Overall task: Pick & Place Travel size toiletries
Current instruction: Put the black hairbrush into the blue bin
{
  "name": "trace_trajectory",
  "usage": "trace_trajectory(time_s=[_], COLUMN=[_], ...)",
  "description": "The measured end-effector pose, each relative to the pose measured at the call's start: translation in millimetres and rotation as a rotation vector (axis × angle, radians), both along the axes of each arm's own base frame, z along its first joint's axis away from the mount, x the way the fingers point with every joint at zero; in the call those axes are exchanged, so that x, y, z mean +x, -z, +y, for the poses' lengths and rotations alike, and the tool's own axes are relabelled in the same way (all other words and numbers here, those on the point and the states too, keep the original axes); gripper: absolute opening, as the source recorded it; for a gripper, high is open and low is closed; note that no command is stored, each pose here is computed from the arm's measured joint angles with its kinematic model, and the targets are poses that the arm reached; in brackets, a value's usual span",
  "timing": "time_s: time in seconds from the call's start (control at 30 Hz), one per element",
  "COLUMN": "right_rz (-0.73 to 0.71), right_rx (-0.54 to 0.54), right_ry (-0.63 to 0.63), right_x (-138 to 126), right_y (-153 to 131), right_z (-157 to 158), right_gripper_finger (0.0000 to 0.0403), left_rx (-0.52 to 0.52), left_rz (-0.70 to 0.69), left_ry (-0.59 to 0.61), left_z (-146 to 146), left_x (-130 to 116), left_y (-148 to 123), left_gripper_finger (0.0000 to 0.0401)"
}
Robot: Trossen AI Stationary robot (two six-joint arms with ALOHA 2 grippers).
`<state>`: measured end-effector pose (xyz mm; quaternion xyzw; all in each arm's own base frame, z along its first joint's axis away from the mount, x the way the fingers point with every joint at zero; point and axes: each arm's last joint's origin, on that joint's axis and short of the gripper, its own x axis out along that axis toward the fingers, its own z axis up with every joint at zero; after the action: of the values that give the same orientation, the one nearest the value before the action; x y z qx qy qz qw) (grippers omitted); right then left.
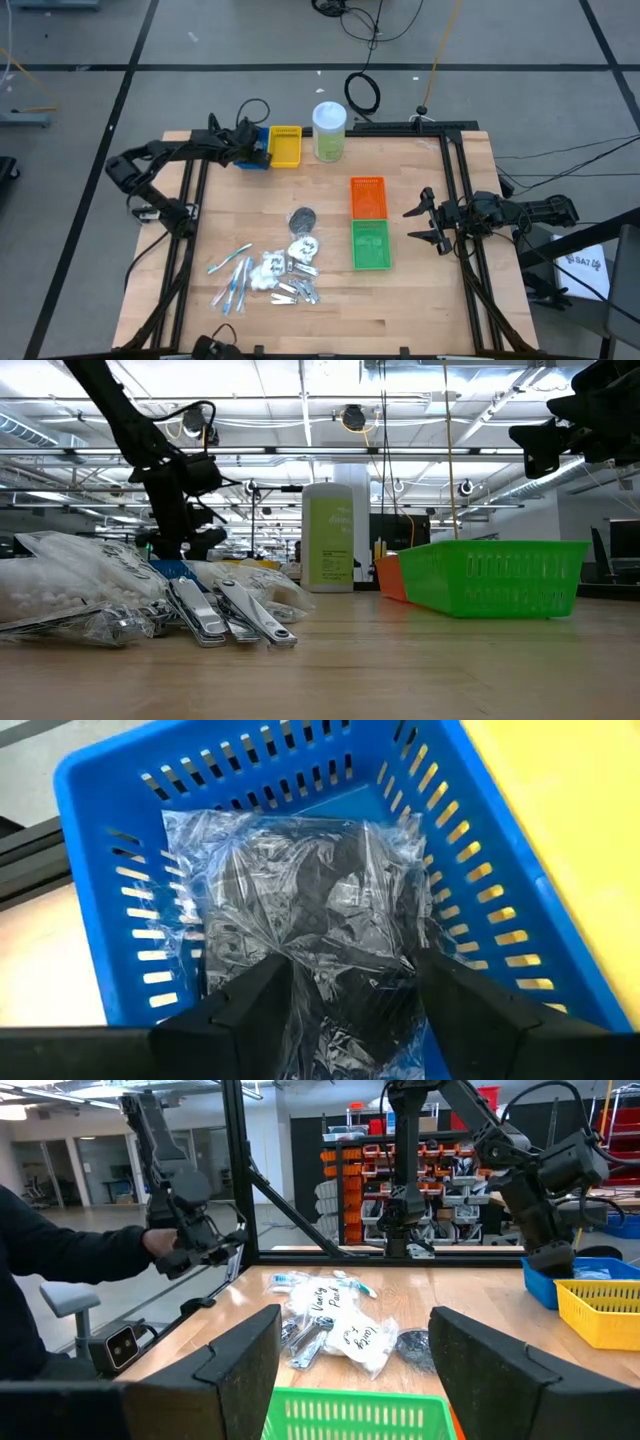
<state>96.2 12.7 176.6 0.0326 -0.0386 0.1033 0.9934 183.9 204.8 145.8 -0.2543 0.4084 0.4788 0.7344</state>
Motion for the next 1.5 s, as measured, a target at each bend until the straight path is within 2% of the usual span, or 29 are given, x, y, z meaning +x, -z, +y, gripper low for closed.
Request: trace_trajectory(time_s=[0.1,0.33,0.6,0.83,0.97,1.07,1.2,1.27,1.4,1.5], right_rz=[0.0,0.0,0.0,0.0,0.0,0.0,0.0,0.001,0.0,0.0], right_rx=[0.0,0.0,0.0,0.0,0.0,0.0,0.0,0.0,0.0,0.0], right_ry=[0.0,0.0,0.0,0.0,0.0,0.0,0.0,0.0,0.0,0.0], right_x=[0,0,0,0,0,0,0,0,0,0], right_y=[0,0,0,0,0,0,0,0,0,0], right_z=[0,0,0,0,0,0,0,0,0,0], right_gripper_finger=[0.0242,0.0242,0.0242,0.0242,0.0242,0.0242,0.0242,0.0242,0.0242,0.0242], left_rx=[0.013,0.115,0.192,0.056,0.0,-0.031,-0.015,0.025,0.116,0.125], left_rz=[-0.016,-0.099,-0.172,-0.407,-0.405,-0.352,-0.314,-0.269,-0.119,-0.04], left_ry=[0.007,0.022,0.068,0.401,0.559,0.714,0.92,1.004,1.059,1.082], left_z=[-3,-12,-33,-64,-91,-115,-145,-159,-176,-181], left_x=[-2,-10,-22,-5,18,33,54,63,73,78], left_y=[-8,-45,-81,-96,-87,-73,-61,-54,-37,-23], left_gripper_finger=[0.0219,0.0218,0.0218,0.0218,0.0218,0.0218,0.0218,0.0218,0.0218,0.0218])
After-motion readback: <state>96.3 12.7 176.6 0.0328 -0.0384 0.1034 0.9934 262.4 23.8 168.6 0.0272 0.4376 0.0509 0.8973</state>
